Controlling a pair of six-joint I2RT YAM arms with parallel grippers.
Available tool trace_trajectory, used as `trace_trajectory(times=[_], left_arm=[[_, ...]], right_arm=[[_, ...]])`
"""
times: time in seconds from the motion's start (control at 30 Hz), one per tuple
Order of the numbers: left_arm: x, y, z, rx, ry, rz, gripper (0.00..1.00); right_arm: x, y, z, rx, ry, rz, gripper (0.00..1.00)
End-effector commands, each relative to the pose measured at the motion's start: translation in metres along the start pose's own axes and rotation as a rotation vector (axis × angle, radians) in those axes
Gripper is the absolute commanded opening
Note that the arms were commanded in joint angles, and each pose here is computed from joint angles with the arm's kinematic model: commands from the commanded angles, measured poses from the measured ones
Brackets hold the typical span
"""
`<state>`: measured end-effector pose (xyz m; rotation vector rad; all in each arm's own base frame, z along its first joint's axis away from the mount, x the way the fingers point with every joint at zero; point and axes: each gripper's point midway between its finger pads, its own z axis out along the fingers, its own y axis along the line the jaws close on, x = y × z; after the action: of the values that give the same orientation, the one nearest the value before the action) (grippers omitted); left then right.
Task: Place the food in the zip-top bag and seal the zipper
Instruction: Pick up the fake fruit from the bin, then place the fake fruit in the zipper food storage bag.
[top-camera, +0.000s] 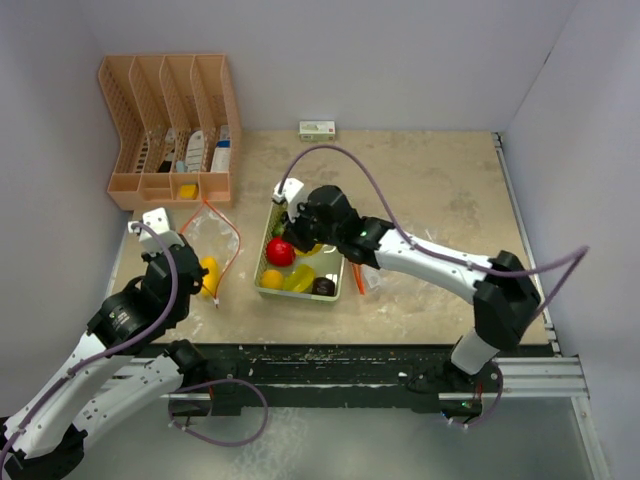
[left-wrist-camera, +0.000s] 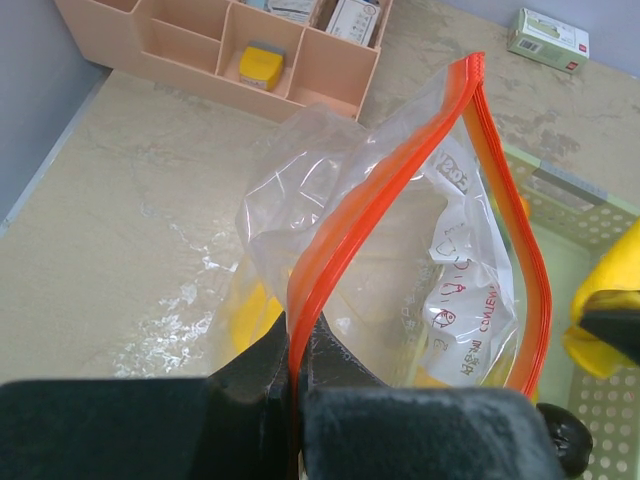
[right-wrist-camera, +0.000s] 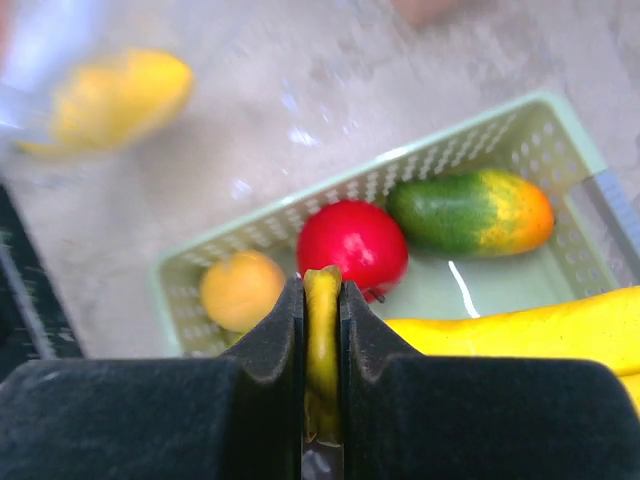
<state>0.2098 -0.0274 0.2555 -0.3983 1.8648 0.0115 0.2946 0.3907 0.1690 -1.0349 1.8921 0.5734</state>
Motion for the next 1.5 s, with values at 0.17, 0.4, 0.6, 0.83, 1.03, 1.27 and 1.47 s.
trace_trajectory(times=[0.17, 0.4, 0.6, 0.83, 1.03, 1.27, 1.47], left_arm=[[-0.002, -0.002, -0.001, 0.011, -0.014, -0.045, 0.0], [-0.003, -0.012, -0.001, 0.067, -0.02, -0.056, 0.0], [-0.006, -0.027, -0.004, 0.178, -0.054, -0.091, 0.0], [0.009, -0.037, 0.001, 0.228, -0.049, -0.117, 0.0], [0.024, -0.04, 0.011, 0.216, -0.033, -0.116, 0.0], [0.014, -0.055, 0.008, 0.289, -0.066, -0.121, 0.0], [0.008, -0.057, 0.002, 0.327, -0.083, -0.122, 0.0]], right_arm=[[-0.145, 0.062, -0.124, -0.367, -0.496, 0.14, 0.0], [-0.186, 0.127, -0.211, -0.84, -0.758, 0.079, 0.0], [-0.182, 0.149, -0.241, -1.114, -0.855, 0.079, 0.0], [-0.17, 0.158, -0.242, -1.374, -0.868, 0.152, 0.0], [-0.165, 0.165, -0.251, -1.377, -0.88, 0.113, 0.0], [-0.166, 0.161, -0.22, -1.398, -0.804, 0.259, 0.0], [-0.167, 0.163, -0.213, -1.41, -0.792, 0.281, 0.0]])
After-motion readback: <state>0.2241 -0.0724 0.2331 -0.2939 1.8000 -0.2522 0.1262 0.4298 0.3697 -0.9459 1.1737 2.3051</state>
